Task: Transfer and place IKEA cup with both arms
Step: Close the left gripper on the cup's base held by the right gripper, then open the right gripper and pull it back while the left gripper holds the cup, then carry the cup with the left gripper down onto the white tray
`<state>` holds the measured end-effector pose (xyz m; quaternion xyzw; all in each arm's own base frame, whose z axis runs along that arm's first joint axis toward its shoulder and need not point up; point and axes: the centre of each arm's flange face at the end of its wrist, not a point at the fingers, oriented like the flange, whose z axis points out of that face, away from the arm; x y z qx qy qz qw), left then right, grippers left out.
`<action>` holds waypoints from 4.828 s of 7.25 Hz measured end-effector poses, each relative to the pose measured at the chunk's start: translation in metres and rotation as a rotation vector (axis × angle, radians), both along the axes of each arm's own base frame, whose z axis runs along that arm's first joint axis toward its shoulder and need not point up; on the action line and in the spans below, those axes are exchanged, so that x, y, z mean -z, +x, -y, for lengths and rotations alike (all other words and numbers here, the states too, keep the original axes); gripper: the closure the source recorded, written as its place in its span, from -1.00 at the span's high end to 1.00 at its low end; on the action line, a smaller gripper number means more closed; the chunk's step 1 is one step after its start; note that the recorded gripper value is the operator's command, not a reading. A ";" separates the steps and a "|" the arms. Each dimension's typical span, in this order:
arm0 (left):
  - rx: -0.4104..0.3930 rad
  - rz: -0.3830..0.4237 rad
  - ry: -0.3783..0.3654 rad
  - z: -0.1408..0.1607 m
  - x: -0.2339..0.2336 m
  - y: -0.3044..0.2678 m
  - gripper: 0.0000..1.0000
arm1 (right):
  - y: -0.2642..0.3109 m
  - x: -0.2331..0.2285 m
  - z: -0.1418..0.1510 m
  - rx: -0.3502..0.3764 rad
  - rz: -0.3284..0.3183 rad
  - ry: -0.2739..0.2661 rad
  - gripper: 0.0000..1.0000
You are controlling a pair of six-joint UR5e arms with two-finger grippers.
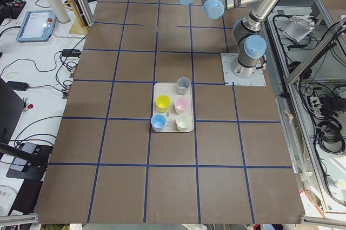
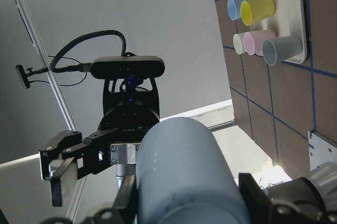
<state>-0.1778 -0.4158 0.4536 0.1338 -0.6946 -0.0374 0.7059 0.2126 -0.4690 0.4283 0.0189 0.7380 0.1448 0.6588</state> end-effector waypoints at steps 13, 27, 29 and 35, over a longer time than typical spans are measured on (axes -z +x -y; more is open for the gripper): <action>-0.019 0.035 0.053 0.001 -0.003 0.011 -1.00 | -0.092 -0.005 0.037 0.021 -0.079 -0.004 1.00; 0.454 1.696 -0.077 0.093 0.125 0.280 -1.00 | -0.026 -0.033 0.057 -0.239 -1.436 -0.421 1.00; 0.467 1.709 -0.089 0.109 0.151 0.289 -1.00 | -0.031 -0.051 0.060 -0.140 -1.458 -0.449 1.00; 0.538 1.637 -0.024 0.112 0.214 0.297 -1.00 | -0.060 -0.064 0.057 0.022 -1.470 -0.353 1.00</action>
